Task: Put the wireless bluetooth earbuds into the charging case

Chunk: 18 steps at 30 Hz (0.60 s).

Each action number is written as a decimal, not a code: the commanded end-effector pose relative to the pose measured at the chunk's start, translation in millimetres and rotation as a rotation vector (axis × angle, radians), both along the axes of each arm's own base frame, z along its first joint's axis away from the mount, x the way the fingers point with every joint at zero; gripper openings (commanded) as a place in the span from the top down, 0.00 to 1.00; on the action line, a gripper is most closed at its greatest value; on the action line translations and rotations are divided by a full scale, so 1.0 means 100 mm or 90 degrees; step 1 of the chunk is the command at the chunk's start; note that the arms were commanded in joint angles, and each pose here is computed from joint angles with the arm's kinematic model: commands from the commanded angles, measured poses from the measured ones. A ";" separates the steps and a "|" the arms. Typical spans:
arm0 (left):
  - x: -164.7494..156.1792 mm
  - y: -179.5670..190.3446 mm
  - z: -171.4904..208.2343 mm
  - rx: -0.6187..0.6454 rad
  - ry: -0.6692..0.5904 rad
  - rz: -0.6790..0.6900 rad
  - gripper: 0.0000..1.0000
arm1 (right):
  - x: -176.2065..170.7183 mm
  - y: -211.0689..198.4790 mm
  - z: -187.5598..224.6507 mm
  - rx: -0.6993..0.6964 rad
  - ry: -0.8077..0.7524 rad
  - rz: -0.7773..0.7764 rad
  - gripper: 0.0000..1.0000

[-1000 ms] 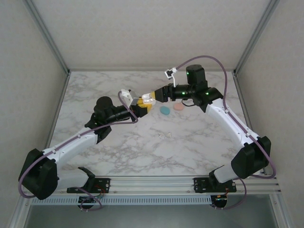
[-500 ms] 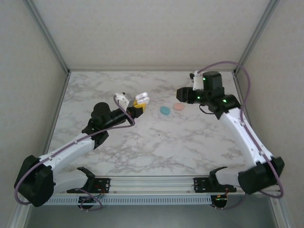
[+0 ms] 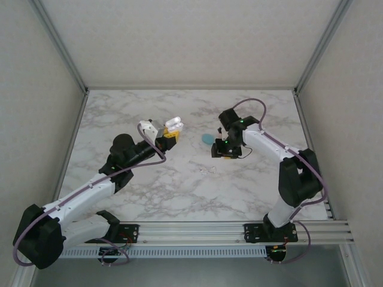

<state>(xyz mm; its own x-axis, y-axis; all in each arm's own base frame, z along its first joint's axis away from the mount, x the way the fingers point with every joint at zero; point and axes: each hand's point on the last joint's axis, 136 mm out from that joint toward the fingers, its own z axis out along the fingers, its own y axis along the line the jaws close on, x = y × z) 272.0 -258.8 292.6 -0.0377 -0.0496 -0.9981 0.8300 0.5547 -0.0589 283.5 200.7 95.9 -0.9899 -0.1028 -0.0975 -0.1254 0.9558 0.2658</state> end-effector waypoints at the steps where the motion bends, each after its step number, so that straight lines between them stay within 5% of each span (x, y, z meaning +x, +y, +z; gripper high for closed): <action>1: -0.03 0.05 0.10 -0.007 -0.030 0.017 1.00 | -0.02 -0.01 -0.04 -0.042 0.011 -0.009 0.54; 18: -0.05 0.13 0.09 0.001 -0.042 0.036 1.00 | -0.05 0.10 -0.24 -0.126 0.030 0.049 0.55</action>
